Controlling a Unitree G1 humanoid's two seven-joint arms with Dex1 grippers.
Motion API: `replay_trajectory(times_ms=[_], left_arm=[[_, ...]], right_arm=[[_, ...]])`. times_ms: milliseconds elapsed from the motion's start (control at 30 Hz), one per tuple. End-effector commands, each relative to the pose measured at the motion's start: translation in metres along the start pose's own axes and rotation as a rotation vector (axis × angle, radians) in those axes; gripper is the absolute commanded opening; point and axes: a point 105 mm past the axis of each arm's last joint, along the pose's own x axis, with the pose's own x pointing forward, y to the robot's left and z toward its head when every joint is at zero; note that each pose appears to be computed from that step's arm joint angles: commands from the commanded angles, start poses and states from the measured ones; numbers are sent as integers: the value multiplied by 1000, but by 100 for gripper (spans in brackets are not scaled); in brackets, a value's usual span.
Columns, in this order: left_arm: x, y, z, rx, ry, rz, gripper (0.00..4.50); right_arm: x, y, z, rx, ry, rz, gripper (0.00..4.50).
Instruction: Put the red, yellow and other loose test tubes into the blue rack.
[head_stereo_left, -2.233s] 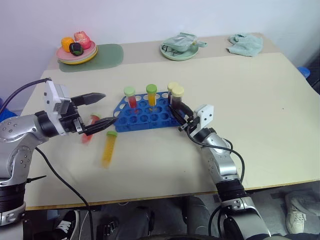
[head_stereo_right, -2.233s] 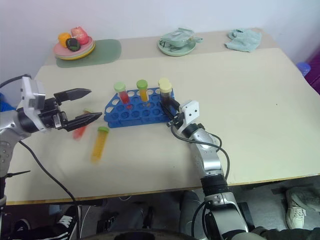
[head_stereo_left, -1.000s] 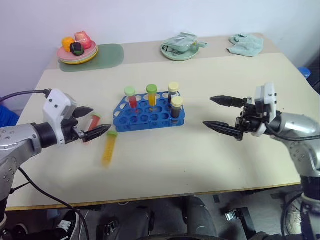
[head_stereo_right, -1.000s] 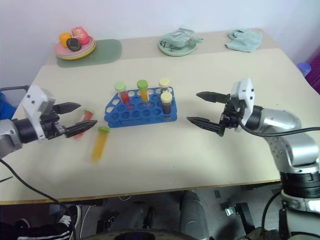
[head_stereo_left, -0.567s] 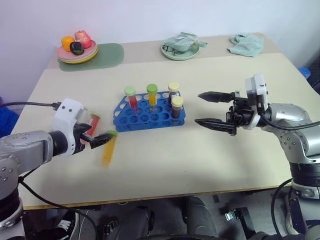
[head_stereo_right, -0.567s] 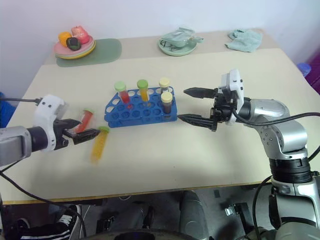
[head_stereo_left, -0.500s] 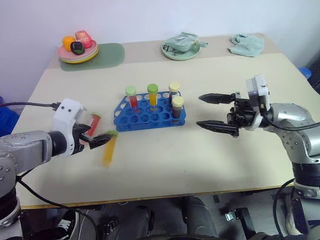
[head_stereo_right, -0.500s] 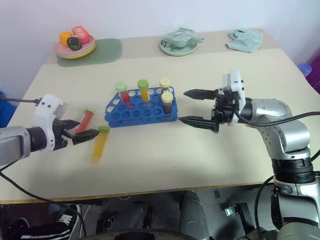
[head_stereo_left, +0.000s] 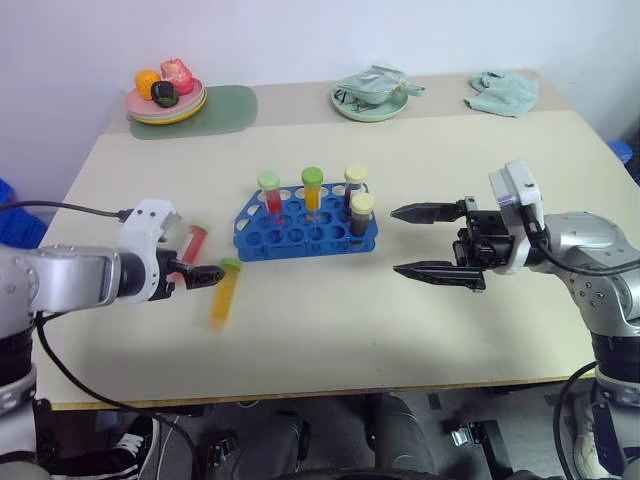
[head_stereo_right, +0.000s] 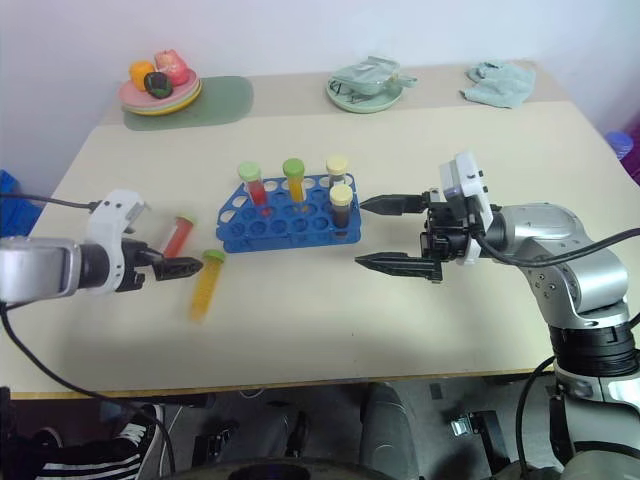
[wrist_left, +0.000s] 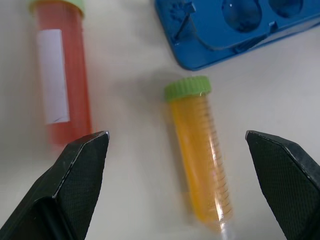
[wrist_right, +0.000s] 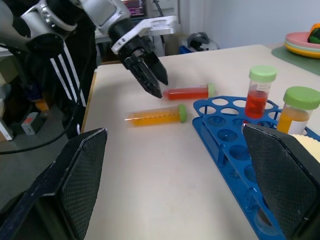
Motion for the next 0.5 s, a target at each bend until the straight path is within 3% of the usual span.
replay_trajectory(times_ms=[33,300,500], left_arm=[[-2,1,5,-23,17,24,450],[8,8,3,-137,59,168,450],[20,-6,3,-135,62,109,450]], right_arm=[[4,3,6,-34,-8,13,439],[9,2,4,-32,-7,13,439],[12,1,4,-38,-9,11,439]])
